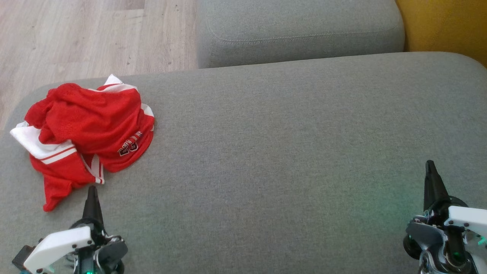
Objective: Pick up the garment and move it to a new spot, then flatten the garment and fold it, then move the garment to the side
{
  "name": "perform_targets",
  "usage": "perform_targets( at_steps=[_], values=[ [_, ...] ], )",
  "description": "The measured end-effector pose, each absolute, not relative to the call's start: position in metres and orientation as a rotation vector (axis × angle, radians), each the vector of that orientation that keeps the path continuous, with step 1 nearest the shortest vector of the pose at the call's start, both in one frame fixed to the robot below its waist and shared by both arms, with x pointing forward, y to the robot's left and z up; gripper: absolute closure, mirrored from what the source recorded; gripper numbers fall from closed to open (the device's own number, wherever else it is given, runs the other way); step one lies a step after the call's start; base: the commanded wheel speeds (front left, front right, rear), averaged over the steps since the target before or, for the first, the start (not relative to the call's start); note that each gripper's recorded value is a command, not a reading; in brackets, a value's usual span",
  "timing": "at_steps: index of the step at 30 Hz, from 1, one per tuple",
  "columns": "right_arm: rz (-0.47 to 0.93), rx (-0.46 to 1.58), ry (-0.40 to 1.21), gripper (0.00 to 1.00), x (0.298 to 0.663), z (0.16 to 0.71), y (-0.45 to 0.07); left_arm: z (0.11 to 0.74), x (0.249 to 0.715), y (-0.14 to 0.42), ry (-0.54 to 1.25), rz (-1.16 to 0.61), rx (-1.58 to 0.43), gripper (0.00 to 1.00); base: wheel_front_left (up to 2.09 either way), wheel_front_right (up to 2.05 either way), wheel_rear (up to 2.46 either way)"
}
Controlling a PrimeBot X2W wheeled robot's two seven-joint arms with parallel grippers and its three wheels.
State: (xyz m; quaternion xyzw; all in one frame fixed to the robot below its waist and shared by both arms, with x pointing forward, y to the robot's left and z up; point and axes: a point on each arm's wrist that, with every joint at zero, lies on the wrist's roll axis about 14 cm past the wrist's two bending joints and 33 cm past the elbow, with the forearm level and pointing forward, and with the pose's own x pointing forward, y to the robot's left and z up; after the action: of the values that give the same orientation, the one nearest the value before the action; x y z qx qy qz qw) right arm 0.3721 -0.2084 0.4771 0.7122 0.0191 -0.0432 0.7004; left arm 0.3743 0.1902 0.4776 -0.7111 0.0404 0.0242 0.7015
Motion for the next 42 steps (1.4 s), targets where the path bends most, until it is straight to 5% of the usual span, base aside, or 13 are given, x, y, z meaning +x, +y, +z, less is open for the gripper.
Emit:
perform_targets(
  at_steps=[29, 30, 34, 42],
  values=[
    [-0.1, 1.587, 0.046, 1.0, 0.372, 0.476, -0.208, 0.476, 0.374, 0.19, 0.094, 0.058, -1.583, 1.0, 0.0, 0.0, 0.0],
    [-0.112, 1.588, 0.058, 0.0, 0.37, 0.471, -0.208, 0.471, 0.372, 0.19, 0.107, 0.07, -1.584, 0.0, 0.0, 0.0, 0.0],
    [-0.211, 1.595, 0.15, 0.0, 0.346, 0.432, -0.206, 0.432, 0.349, 0.188, 0.203, 0.165, -1.586, 0.0, 0.0, 0.0, 0.0],
    [-0.198, 1.574, 0.161, 0.0, 0.347, 0.432, -0.199, 0.435, 0.349, 0.188, 0.192, 0.163, -1.557, 0.0, 0.0, 0.0, 0.0]
  ],
)
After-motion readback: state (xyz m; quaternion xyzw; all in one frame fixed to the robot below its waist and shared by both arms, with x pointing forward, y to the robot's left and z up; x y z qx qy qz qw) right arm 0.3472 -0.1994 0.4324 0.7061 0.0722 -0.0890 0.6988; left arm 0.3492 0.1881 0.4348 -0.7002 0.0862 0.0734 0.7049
